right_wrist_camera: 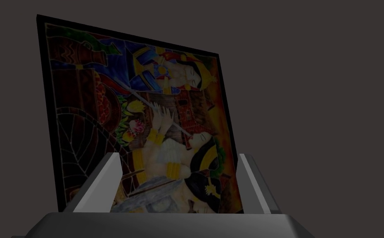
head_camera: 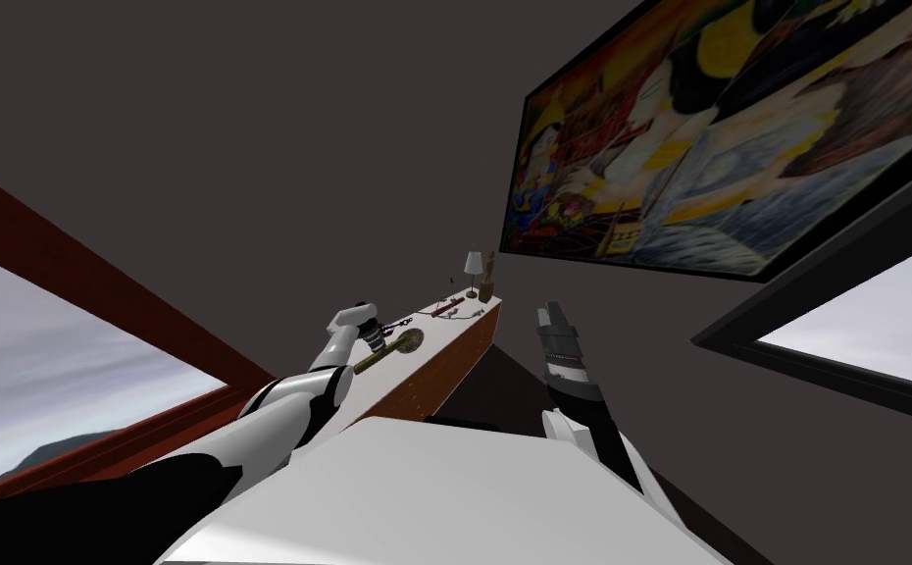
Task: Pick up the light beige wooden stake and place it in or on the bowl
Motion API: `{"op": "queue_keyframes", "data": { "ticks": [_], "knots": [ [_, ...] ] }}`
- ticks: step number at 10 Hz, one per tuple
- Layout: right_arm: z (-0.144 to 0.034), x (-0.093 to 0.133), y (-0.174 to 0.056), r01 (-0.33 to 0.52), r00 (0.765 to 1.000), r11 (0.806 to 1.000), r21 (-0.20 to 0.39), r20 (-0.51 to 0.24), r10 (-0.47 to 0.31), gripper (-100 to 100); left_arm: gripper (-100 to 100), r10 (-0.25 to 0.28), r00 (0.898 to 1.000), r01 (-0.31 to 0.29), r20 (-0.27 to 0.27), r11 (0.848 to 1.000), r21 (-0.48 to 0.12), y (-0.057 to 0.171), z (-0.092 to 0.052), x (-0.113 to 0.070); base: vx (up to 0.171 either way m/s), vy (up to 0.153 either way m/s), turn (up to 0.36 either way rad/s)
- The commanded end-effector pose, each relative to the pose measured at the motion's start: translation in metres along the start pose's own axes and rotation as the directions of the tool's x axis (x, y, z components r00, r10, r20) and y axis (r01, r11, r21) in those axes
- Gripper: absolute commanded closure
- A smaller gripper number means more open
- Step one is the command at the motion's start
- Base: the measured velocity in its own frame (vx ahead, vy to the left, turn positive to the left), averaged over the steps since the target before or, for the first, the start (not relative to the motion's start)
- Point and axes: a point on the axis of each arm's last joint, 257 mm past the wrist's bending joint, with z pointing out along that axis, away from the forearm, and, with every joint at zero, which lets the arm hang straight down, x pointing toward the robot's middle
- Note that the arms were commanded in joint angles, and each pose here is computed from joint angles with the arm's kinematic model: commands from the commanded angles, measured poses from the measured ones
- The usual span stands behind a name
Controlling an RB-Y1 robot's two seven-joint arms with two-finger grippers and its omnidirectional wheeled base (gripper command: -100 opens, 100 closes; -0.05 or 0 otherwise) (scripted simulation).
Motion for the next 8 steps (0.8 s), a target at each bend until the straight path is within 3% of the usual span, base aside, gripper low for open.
{"op": "queue_keyframes", "data": {
  "ticks": [1,2,3,4,8],
  "knots": [
    [0.0000,0.0000,0.0000,0.000,1.000,1.000,0.000,0.000,0.000,0,100,-0.010,1.000,0.010,0.002,1.000,-0.005,-0.0003,-0.0084,-0.0011,0.097,-0.061,-0.072],
    [0.0000,0.0000,0.0000,0.000,1.000,1.000,0.000,0.000,0.000,0,100,-0.016,1.000,0.016,0.003,1.000,-0.007,-0.0009,-0.0142,-0.0014,0.129,-0.039,-0.124],
    [0.0000,0.0000,0.0000,0.000,1.000,1.000,0.000,0.000,0.000,0,100,-0.013,1.000,0.013,0.002,1.000,-0.005,0.0001,-0.0102,-0.0013,0.050,-0.016,-0.014],
    [0.0000,0.0000,0.0000,0.000,1.000,1.000,0.000,0.000,0.000,0,-100,-0.013,1.000,0.013,0.001,1.000,-0.005,0.0000,-0.0116,-0.0003,0.004,-0.006,0.004],
    [0.0000,0.0000,0.0000,0.000,1.000,1.000,0.000,0.000,0.000,0,-100,-0.013,1.000,0.013,0.000,1.000,-0.005,0.0000,-0.0115,-0.0001,0.000,0.000,0.000]
  ]
}}
